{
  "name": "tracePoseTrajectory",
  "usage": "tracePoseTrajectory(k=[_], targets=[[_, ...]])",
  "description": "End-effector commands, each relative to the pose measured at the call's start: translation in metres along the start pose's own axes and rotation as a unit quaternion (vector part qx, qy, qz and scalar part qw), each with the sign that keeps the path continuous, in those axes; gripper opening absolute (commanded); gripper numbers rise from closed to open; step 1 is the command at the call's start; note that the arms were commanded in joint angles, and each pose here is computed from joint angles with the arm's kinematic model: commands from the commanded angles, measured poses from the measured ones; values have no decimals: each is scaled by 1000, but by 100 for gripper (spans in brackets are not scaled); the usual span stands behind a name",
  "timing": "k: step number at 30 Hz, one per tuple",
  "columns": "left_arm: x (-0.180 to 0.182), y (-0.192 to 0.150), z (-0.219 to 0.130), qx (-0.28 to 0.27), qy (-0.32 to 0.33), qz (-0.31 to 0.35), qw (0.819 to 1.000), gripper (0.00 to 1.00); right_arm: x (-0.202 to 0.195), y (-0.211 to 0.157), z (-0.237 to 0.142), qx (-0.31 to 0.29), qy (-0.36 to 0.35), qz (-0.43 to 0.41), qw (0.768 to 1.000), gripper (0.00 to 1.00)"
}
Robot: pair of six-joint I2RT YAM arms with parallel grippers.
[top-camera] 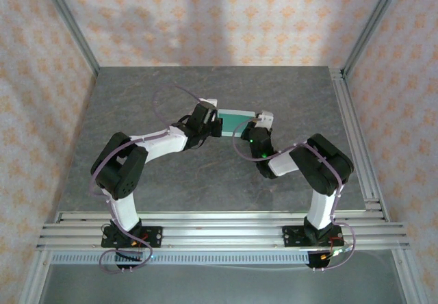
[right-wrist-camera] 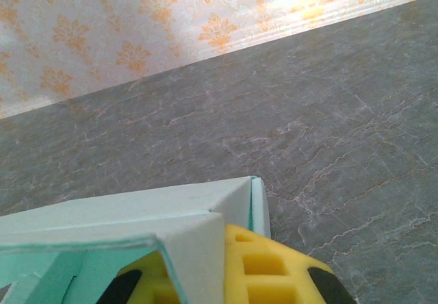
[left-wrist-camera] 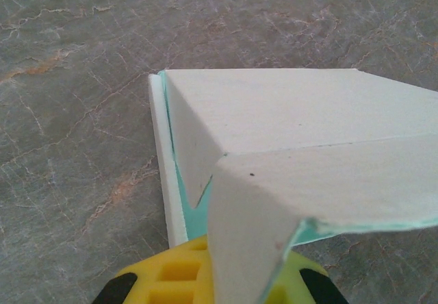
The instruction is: Fold the paper box
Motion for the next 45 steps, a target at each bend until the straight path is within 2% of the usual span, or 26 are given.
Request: tracePoseTrajectory(k=[1,3,9,14,18,21,26,36,45], targets=[[1,-8,2,14,12,-5,1000,0,7,1,-4,3,18,8,1000,5],[1,-7,2,15,18,-4,1000,0,8,5,-6,0,23,4,1000,11],[2,-6,3,21,36,8,999,0,7,10,-10,-9,27,-11,1000,45],[2,-5,2,21,41,11,999,0,5,10,-17,-12,44,-8,999,66],[0,-1,2,23,42,15,999,0,3,7,-27,2,77,-11,997,89],[-2,1,2,19,41,15,999,0,-2,8,-38,11,84,-7,996,96],[-4,2,4,16,33,9,999,0,-11,11,-51,11,90,-15,996,99],[-6,4,5,19,31,10,999,0,-30,22,-78,9,80,-45,996,99],[-7,6,2,19,26,14,999,0,-36,71,-103,-10,90,-41,995,99]])
Point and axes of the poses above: each hand's point on the last joint's axis, 136 mm out from that joint toward the fingers, its own z axis out along the fingers, its own x axis along the line the jaws close on, y = z × x, the point moved 9 cm from there along -z, back along the fingers, and after that the axes turned 5 degrees about -z, right-handed, at the moved point
